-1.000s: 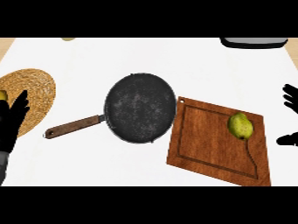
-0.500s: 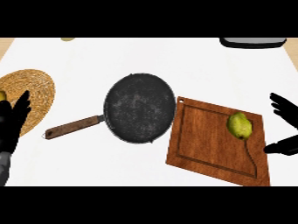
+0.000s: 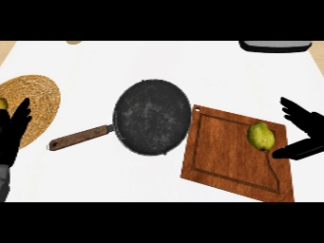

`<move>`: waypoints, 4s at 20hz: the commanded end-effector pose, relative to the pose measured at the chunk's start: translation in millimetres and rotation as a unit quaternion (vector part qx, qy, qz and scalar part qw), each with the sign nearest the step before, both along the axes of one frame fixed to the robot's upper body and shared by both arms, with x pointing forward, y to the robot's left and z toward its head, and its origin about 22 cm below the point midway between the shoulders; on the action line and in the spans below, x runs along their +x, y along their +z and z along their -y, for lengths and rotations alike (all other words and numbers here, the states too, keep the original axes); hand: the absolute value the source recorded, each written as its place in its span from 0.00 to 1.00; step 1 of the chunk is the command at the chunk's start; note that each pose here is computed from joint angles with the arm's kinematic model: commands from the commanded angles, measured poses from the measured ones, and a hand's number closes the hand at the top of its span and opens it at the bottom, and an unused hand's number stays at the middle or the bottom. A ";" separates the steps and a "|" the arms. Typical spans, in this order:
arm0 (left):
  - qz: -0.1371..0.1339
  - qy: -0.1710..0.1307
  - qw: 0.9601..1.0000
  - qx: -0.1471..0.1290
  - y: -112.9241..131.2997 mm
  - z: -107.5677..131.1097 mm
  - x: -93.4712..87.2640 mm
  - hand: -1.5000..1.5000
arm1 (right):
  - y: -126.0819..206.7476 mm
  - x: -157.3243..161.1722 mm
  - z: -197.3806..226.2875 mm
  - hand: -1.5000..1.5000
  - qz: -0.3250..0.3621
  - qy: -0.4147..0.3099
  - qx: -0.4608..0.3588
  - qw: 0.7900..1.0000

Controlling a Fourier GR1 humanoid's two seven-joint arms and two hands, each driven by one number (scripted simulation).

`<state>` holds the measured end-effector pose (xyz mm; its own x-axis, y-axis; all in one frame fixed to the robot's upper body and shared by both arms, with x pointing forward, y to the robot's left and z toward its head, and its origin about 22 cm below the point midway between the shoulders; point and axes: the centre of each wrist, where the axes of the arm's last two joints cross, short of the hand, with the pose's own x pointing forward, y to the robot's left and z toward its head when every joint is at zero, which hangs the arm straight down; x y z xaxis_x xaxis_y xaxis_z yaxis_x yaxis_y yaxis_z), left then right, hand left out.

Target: Pick the pear from the cutting board and place it in the pan

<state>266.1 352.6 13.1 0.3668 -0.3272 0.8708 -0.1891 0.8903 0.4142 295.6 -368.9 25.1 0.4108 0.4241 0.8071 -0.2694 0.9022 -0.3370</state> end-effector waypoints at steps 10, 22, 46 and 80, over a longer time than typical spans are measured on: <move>0.003 -0.005 1.000 -0.003 -5.1 -8.9 -11.5 0.50 | -23.3 2.3 -24.4 0.00 -0.027 0.010 0.001 1.000; 0.005 -0.004 1.000 0.009 12.7 -0.3 10.2 0.50 | -46.7 7.5 -31.6 1.00 0.022 0.015 -0.082 0.996; -0.029 0.042 0.999 0.003 -11.3 -19.8 -21.7 0.50 | -22.5 -75.6 -208.9 1.00 0.165 -0.176 -0.382 0.892; 0.014 -0.034 0.999 0.000 6.3 26.1 21.7 0.50 | 20.3 29.5 -294.4 1.00 0.168 -0.307 -0.311 0.884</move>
<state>282.5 336.4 17.7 0.3341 -0.3506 0.8749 -0.1407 0.8993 0.4141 303.9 -74.5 57.7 0.3846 0.7716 0.5066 0.3612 0.3793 -0.8519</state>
